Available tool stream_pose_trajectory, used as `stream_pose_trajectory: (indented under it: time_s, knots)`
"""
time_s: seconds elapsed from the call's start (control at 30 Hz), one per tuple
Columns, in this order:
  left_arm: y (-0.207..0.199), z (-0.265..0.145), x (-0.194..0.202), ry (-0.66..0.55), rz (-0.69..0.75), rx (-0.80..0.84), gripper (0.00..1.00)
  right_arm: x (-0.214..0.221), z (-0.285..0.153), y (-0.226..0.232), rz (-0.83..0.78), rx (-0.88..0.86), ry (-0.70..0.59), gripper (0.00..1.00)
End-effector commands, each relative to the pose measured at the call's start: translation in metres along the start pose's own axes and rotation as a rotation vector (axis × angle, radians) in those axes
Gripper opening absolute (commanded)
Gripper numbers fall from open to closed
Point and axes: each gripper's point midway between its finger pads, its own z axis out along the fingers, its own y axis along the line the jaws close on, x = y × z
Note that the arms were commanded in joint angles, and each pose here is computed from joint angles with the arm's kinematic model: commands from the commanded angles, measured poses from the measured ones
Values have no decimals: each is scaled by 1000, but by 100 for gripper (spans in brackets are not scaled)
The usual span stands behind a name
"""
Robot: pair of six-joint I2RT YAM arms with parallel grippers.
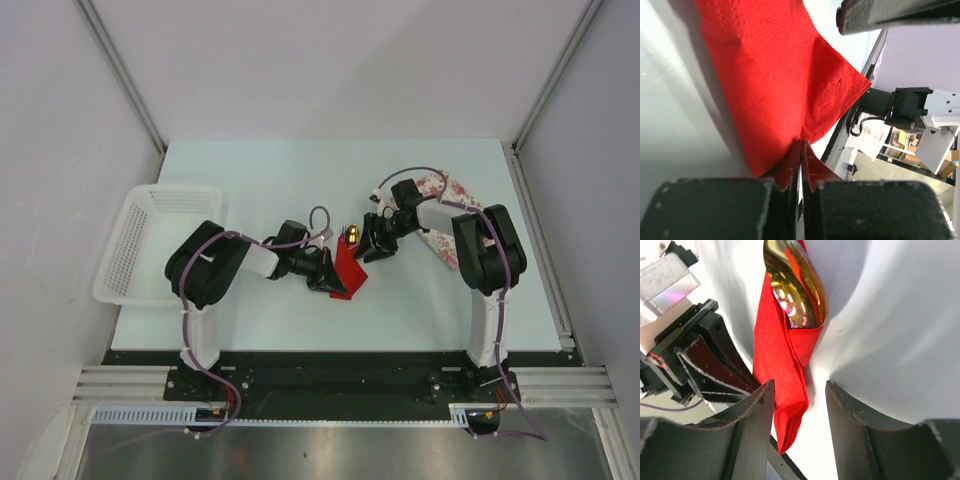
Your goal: Place the utensils on the paper napkin and roll it up
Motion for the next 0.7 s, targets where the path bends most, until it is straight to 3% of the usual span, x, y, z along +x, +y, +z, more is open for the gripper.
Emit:
stream_pose_trajectory:
  time_s: [0.0,0.3,0.67]
  knots:
    - [22,3,3,-6,0,-78,4,-9,2,-20,-19,157,-27,51]
    - [21,2,1,-11,7,-75,5,12,30,-45,15,215,49,47]
    - [19,2,1,-12,11,-66,6,27,50,-61,89,192,111,30]
